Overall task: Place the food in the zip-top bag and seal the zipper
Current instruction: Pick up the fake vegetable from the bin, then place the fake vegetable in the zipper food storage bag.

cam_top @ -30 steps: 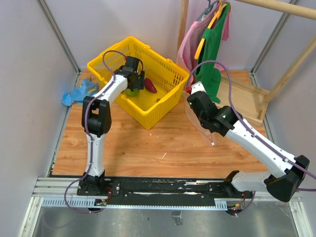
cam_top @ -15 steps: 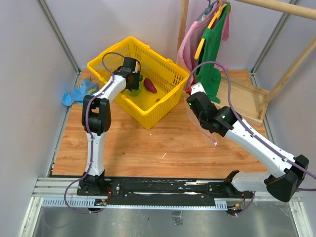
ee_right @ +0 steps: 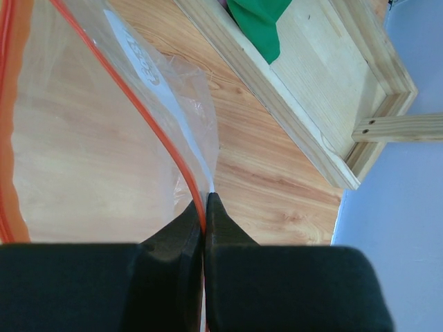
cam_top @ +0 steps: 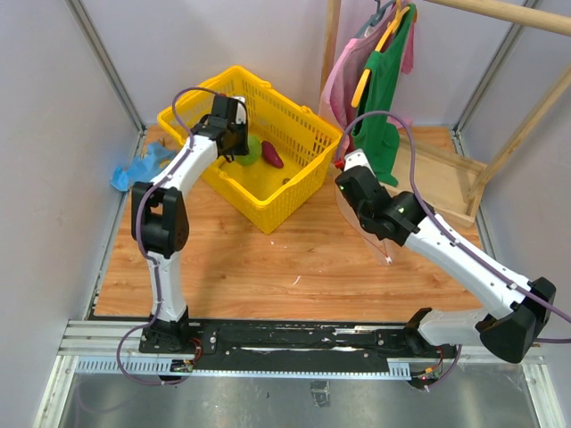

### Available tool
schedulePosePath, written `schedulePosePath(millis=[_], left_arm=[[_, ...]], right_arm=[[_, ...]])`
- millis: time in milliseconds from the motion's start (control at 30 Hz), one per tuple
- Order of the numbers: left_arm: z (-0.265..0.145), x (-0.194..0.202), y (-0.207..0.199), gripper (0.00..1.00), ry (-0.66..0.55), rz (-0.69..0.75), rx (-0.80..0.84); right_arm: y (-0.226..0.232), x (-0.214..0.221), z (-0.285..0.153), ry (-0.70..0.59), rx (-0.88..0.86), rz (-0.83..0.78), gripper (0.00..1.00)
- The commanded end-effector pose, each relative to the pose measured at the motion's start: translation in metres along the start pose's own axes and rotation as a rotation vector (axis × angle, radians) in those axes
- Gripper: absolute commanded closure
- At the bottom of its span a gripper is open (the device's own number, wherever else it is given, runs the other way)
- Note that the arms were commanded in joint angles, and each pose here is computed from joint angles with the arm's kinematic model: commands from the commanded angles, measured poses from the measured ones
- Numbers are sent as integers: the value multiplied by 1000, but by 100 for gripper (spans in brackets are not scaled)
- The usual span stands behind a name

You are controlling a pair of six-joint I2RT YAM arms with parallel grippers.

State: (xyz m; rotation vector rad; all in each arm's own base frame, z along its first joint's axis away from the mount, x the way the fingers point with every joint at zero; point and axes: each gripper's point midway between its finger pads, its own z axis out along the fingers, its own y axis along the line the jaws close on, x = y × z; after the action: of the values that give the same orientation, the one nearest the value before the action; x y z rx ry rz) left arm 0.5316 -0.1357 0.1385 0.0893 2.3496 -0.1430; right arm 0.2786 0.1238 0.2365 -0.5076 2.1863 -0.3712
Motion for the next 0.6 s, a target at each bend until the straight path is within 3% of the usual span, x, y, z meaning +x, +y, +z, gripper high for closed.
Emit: schedulePosePath(millis=[0, 567], left_arm=[[-49, -45, -17, 100, -152, -32, 93], [-188, -65, -86, 100, -327, -116, 471]], right_arm=[[-8, -3, 4, 6, 46, 63, 99], [22, -16, 16, 29, -44, 155, 99]])
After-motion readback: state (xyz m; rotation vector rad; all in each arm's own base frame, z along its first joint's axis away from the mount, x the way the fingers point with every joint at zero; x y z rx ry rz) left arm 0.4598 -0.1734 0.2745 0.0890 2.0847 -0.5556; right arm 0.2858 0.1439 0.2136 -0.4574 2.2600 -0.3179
